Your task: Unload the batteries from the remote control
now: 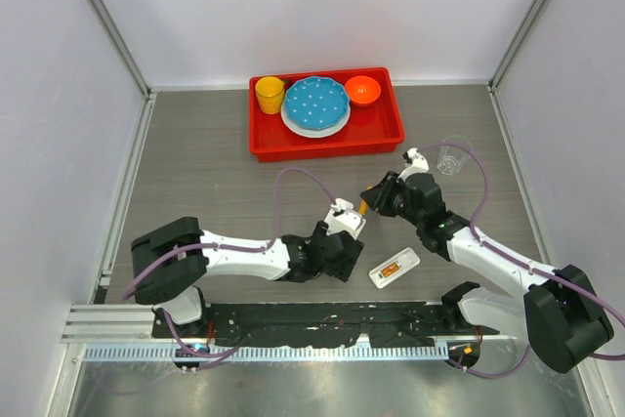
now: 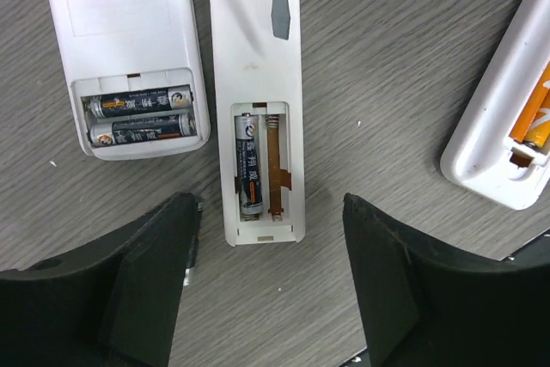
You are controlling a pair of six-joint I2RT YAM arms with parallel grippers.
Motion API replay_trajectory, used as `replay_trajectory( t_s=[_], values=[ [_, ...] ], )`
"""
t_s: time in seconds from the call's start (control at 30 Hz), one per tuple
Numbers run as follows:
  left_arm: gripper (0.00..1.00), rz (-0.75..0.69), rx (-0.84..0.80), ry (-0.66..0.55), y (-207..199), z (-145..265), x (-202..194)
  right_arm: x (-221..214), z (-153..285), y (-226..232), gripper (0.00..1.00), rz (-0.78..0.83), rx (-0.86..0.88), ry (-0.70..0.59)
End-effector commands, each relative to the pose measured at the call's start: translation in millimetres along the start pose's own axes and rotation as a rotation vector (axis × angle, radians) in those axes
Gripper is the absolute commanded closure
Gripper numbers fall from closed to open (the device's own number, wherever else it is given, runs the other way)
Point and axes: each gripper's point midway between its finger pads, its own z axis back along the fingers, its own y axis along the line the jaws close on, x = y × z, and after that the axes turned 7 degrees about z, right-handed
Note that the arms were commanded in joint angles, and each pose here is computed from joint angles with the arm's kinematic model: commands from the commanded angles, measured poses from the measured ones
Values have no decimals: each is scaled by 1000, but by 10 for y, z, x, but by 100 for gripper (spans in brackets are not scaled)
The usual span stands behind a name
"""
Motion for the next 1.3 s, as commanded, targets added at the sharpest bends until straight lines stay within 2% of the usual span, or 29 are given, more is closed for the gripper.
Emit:
replay_trajectory(
  t_s=[0.0, 0.07, 0.23, 0.5, 0.97, 1.03, 1.07, 1.1, 1.2, 1.27],
  values=[
    [30, -37, 21, -27, 1, -38, 41, 94, 39, 104, 99, 2, 51, -28],
    [34, -49, -5, -5, 10, -44, -53, 106, 48, 123, 99, 4, 61, -31],
    [41, -35, -91, -41, -20, 42, -78, 96, 60, 174, 98, 14, 97, -39],
    [48, -56, -18, -27, 224, 23, -230, -33, 15, 264, 99, -2, 151, -21],
    [71, -69, -14, -7, 315, 17, -367, -69, -79, 386, 99, 61, 136, -79],
    [68, -73, -12, -8, 324, 21, -360, -27, -102, 338, 99, 70, 104, -105],
    [62, -73, -8, -9, 328, 32, -349, -26, -111, 325, 99, 73, 98, -107],
    [50, -75, -8, -9, 325, 37, -342, -8, -115, 330, 99, 74, 97, -111],
    [28, -74, -22, -14, 289, 63, -304, 2, -126, 337, 99, 77, 97, -112],
    [24, -72, -28, -22, 269, 63, -286, 3, -124, 337, 99, 77, 97, -112]
  ],
)
